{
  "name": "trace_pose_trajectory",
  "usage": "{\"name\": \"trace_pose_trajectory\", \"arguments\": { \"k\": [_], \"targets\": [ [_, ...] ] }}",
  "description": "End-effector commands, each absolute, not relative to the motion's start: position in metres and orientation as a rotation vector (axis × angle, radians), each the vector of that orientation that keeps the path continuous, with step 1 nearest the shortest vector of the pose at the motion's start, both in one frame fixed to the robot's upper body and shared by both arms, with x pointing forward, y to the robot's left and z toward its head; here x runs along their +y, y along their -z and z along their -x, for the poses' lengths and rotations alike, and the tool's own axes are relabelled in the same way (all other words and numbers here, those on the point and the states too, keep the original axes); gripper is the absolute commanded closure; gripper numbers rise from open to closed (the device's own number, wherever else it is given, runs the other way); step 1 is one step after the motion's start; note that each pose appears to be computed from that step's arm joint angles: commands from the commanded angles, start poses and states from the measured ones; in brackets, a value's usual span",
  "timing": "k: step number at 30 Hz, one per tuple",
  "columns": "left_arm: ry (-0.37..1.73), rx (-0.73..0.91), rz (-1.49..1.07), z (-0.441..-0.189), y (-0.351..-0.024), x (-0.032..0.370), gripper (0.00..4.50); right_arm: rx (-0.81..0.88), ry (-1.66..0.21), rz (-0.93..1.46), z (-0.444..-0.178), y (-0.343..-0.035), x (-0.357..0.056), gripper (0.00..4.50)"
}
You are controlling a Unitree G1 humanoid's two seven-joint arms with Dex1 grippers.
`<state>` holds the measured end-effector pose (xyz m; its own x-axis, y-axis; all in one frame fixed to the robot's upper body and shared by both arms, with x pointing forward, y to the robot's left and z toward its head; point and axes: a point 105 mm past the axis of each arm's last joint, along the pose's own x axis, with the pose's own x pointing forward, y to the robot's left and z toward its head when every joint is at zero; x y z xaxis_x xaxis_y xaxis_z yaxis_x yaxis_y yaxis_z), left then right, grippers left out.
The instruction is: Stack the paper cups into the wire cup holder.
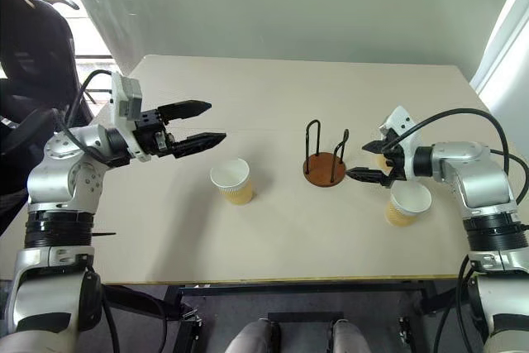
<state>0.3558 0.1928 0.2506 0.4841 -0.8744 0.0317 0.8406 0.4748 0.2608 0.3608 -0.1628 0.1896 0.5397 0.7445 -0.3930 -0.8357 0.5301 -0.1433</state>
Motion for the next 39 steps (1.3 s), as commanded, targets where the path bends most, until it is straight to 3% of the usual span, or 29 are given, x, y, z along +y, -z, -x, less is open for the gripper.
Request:
{"name": "trace_pose_trajectory", "arguments": {
  "k": [1, 39],
  "targets": [
    [1.080, -0.213, -0.283, -0.352, -0.262, 0.191, 0.00, 0.249, -0.939, 0.323, -0.360, -0.202, -0.158, 0.01],
    [1.048, -0.210, -0.280, -0.349, -0.271, 0.195, 0.00, 0.212, -0.887, 0.377, -0.383, -0.183, -0.106, 0.01]
  ]
}}
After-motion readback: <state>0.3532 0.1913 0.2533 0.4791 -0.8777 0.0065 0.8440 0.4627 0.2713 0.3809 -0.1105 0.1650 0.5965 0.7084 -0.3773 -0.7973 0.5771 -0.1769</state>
